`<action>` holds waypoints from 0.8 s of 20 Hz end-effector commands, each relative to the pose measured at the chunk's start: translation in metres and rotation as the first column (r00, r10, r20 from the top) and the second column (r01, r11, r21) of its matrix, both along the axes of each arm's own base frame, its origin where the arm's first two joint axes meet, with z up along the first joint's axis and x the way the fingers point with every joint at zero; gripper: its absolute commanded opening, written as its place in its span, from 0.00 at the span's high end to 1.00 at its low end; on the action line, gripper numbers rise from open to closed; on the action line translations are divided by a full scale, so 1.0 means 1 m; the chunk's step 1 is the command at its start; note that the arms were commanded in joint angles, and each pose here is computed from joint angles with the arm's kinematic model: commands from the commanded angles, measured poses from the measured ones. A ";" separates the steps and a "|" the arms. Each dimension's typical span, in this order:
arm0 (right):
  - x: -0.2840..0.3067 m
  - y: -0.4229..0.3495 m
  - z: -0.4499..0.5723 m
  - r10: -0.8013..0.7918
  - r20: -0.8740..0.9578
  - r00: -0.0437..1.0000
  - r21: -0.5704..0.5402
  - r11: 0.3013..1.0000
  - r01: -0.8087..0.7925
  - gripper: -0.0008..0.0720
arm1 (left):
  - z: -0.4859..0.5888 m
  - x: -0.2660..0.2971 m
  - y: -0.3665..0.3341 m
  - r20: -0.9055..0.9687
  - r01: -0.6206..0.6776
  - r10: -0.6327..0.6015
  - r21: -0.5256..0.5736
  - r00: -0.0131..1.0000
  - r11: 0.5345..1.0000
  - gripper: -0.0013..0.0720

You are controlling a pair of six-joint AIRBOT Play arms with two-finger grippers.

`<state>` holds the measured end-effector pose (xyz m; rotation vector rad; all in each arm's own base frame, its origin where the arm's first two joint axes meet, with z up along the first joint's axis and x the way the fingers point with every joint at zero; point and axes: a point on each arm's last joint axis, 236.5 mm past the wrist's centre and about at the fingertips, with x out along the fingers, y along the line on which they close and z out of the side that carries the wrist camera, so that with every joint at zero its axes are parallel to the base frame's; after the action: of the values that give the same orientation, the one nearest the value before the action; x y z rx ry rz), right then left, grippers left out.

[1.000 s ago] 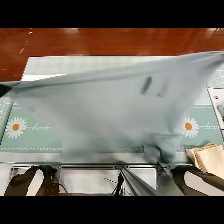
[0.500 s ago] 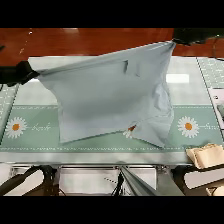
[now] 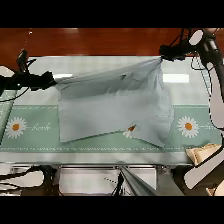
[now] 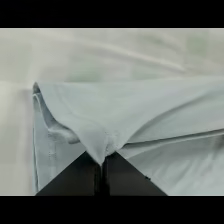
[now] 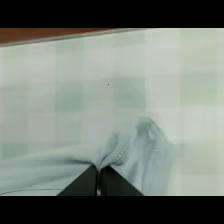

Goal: Fold the shirts.

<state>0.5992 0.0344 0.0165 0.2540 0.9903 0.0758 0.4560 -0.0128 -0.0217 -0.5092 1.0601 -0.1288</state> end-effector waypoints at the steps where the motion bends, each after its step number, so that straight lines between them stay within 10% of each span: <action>1: -0.017 -0.008 -0.017 0.015 -0.090 0.996 -0.050 0.999 -0.020 0.95 | -0.012 -0.009 -0.003 -0.059 0.018 -0.019 -0.014 0.998 1.000 0.96; 10: -0.091 -0.018 -0.036 0.044 -0.395 0.918 -0.097 0.991 -0.089 0.93 | -0.028 -0.065 -0.025 -0.285 0.101 -0.126 -0.102 0.950 0.990 0.95; 11: -0.091 -0.017 -0.034 0.047 -0.393 0.918 -0.095 0.991 -0.091 0.78 | -0.027 -0.066 -0.025 -0.292 0.093 -0.121 -0.106 0.949 0.990 0.92; 13: -0.100 -0.020 -0.028 0.100 -0.411 0.906 -0.110 0.981 -0.158 0.46 | -0.019 -0.072 -0.027 -0.313 0.115 -0.149 -0.125 0.938 0.985 0.59; 16: -0.138 -0.061 -0.004 0.106 -0.514 0.851 -0.228 0.940 -0.255 0.46 | 0.005 -0.094 -0.013 -0.359 0.173 -0.210 -0.135 0.909 0.976 0.30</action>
<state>0.4952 0.0039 -0.0029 0.0308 1.4189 0.0625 0.3854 -0.0325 -0.0324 -0.5555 1.4020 -0.2275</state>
